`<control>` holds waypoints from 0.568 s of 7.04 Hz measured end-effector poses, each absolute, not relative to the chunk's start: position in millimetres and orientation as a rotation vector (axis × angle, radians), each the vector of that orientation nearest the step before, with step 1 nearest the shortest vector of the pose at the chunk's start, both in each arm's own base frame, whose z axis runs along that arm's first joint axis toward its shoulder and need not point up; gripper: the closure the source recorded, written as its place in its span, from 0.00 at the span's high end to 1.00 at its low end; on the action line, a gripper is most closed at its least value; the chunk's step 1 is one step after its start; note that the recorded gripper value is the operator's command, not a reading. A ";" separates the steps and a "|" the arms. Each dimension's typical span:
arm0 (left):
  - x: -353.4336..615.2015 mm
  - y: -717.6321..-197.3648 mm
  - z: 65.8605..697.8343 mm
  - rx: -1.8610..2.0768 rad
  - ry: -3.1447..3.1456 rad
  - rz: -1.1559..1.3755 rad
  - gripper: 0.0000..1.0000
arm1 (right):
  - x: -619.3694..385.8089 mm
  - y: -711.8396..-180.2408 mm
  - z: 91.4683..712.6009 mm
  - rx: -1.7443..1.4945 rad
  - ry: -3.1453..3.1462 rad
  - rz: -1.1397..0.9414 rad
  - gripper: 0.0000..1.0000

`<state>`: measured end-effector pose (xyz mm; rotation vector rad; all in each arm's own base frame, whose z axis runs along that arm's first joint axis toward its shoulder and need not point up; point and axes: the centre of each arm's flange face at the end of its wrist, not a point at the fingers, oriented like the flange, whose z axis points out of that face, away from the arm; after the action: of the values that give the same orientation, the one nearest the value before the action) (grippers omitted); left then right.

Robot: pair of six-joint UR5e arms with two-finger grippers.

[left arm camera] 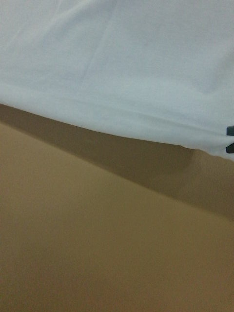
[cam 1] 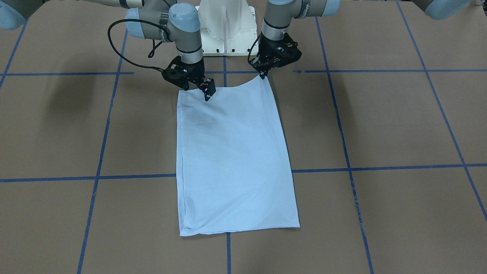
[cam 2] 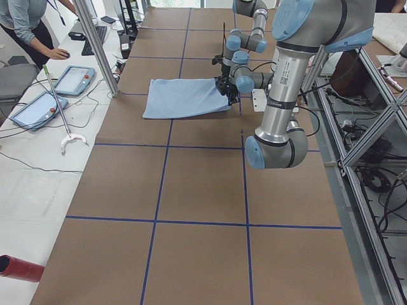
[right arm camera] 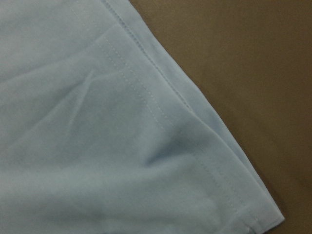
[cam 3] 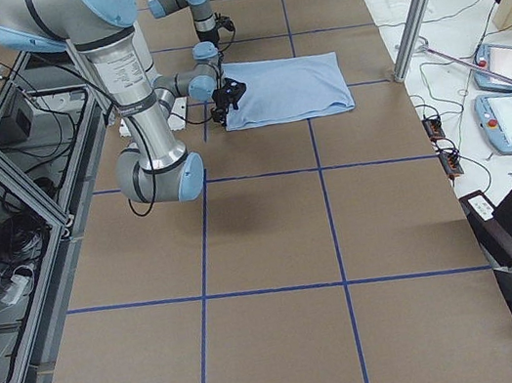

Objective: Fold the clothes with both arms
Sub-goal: 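Press both grippers on the shirt's near corners, adjusting the edge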

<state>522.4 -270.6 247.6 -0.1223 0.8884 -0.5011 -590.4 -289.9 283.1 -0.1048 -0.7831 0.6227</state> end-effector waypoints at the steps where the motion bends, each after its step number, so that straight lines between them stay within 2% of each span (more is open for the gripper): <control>1: 522.4 -270.6 247.3 -0.122 0.889 -0.501 0.00 | -589.3 -290.3 282.3 -0.106 -0.785 0.624 1.00; 4: 522.5 -270.6 247.0 -0.122 0.889 -0.501 0.00 | -585.6 -288.7 287.0 -0.107 -0.780 0.631 1.00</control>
<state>522.5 -270.6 247.0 -0.1221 0.8894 -0.5010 -585.6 -288.7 287.0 -0.1072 -0.7798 0.6309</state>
